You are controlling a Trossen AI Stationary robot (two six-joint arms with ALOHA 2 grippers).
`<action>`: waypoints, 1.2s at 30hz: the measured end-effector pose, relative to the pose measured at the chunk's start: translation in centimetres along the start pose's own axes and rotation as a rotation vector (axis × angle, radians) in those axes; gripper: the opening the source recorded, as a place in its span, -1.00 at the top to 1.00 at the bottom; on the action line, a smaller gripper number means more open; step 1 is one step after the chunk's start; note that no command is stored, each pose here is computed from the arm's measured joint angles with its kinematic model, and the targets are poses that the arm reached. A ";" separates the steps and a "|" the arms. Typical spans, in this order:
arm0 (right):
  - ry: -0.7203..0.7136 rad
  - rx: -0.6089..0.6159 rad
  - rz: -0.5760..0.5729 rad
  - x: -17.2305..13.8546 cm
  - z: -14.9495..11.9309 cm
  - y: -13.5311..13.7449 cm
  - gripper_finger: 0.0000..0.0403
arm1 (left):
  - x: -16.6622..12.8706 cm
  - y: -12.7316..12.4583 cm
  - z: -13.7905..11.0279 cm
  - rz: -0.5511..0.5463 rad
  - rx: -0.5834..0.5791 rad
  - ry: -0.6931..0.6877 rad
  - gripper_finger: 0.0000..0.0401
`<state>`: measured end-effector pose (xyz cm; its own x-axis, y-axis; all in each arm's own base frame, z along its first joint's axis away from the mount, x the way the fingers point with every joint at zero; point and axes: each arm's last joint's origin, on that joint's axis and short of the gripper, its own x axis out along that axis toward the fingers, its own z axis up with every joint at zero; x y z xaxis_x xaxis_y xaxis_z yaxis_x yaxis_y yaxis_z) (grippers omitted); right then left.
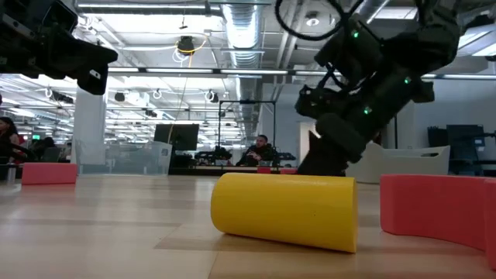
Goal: Sort & place blocks by color
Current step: Put the top right orange block into the white bin
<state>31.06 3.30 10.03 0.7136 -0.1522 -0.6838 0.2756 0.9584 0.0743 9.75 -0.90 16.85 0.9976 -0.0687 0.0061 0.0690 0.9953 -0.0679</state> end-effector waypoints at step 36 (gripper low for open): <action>-0.164 -0.010 0.090 -5.9 3.9 0.8 0.25 | 0.0 0.0 0.0 0.000 0.000 0.000 1.00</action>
<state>29.60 4.05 17.02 0.8308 -0.1018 -0.5472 0.1996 0.9722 0.1222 9.75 -0.90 16.85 0.9976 -0.0686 0.0060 0.0689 0.9953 -0.0679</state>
